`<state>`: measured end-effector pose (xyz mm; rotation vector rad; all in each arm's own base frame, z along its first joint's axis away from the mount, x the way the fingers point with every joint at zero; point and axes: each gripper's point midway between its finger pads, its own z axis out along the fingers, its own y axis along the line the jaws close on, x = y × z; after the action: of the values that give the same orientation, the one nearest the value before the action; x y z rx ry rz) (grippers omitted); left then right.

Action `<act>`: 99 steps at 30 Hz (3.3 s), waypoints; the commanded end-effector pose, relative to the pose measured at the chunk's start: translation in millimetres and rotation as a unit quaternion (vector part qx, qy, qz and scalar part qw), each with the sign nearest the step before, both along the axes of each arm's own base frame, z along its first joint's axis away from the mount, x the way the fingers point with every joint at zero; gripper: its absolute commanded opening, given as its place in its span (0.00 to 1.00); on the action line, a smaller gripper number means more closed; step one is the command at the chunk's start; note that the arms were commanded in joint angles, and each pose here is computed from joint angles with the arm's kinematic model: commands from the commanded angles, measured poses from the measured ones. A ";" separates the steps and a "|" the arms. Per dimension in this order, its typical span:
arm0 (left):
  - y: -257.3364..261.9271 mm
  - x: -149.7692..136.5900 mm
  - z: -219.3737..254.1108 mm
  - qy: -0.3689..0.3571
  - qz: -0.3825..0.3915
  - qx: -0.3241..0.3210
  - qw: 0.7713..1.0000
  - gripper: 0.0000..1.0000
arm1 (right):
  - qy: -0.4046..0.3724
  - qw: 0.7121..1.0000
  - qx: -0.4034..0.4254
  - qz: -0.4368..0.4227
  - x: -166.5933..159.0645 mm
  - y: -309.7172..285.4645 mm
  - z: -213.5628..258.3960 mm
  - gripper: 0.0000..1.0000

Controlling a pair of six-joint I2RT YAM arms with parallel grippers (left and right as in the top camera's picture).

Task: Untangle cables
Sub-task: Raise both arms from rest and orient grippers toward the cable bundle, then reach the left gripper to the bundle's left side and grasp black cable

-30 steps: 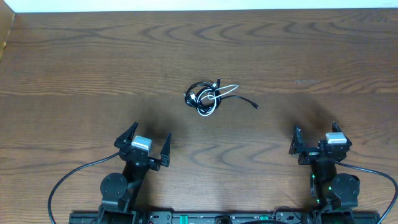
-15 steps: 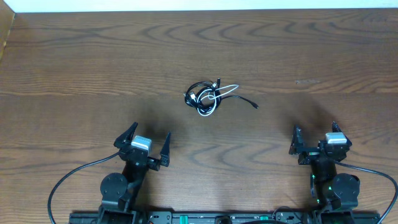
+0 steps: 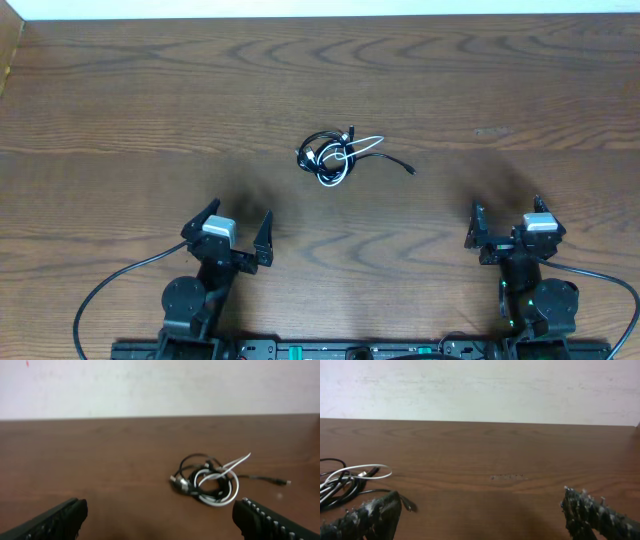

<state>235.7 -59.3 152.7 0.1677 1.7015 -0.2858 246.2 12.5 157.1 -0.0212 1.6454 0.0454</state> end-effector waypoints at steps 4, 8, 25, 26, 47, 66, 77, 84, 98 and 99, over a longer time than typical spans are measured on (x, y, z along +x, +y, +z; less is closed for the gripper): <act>20.2 0.3 -13.9 0.083 0.066 -0.027 0.994 0.98 | -0.002 1.000 0.005 -0.003 -0.2 -0.6 0.4 0.99; 21.4 4.4 -0.5 0.096 0.072 -0.024 0.993 0.98 | -0.002 1.000 0.005 -0.003 -0.2 -0.6 0.3 0.99; 11.7 20.7 -21.6 0.263 0.058 0.004 0.963 0.98 | -0.001 1.000 0.005 -0.003 -0.2 -0.8 0.2 0.99; 11.7 21.4 -22.7 0.268 0.058 0.005 0.962 0.98 | -0.001 1.000 0.005 -0.003 -0.2 -0.7 0.0 0.99; 9.4 23.6 -35.9 0.301 0.054 0.010 0.952 0.98 | 0.157 0.987 0.006 -0.020 15.7 -4.1 -33.3 0.99; 9.4 23.6 -36.0 0.301 0.054 0.010 0.952 0.98 | 0.313 0.949 -0.029 0.030 53.1 12.7 -31.1 0.99; 7.7 35.5 -13.9 0.270 0.057 -0.009 0.961 0.98 | 0.293 0.955 -0.013 0.038 59.6 17.9 -22.7 0.99; 5.7 49.8 24.3 0.242 0.056 -0.015 0.968 0.98 | 0.292 0.955 -0.011 0.044 59.9 20.0 -22.2 0.99; -21.2 81.9 0.1 0.385 0.046 -0.097 0.917 0.98 | 0.286 0.957 -0.011 0.044 61.6 20.1 -20.0 0.99; -24.0 81.9 -5.3 0.395 0.040 -0.099 0.913 0.98 | 0.287 0.957 -0.011 0.044 61.6 20.1 -20.1 0.99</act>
<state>316.5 -71.7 154.8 -0.1546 2.4100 -0.3988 303.4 30.3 126.8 -0.1119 2.2501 0.0949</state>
